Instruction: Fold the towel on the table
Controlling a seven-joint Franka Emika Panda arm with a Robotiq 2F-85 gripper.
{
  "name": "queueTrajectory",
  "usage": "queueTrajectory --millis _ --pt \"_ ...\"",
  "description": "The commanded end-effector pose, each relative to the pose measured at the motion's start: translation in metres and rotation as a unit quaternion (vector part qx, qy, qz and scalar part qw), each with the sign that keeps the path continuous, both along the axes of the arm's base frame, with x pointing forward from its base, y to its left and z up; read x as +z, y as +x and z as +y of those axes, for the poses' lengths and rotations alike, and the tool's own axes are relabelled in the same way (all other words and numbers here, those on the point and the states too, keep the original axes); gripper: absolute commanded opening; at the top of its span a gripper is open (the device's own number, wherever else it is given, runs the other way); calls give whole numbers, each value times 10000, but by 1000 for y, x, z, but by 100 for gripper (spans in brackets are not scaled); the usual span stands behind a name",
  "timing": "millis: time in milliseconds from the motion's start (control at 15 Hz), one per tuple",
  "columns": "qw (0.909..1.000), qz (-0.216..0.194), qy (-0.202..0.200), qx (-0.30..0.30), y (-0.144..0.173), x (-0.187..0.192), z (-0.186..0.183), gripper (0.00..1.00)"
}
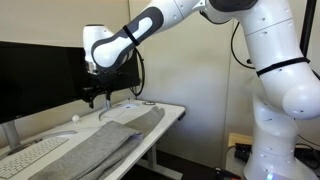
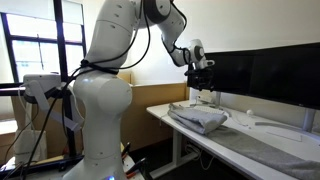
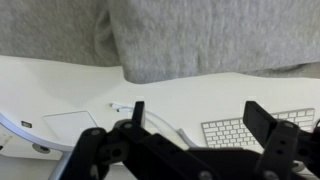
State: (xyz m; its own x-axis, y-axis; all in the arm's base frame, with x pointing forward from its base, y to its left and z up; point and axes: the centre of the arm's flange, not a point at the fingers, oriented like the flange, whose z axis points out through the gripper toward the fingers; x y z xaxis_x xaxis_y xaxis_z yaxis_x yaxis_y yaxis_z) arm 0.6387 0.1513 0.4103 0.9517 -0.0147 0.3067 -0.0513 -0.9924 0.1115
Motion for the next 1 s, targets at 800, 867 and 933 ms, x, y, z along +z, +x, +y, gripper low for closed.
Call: queueTrajectory --millis 800,867,933 --pt "9985 540 15 -27 -36 49 -255 100" --pt "9984 560 12 -43 -39 49 -272 100" --pt "9983 572 0 -51 -41 50 -286 100"
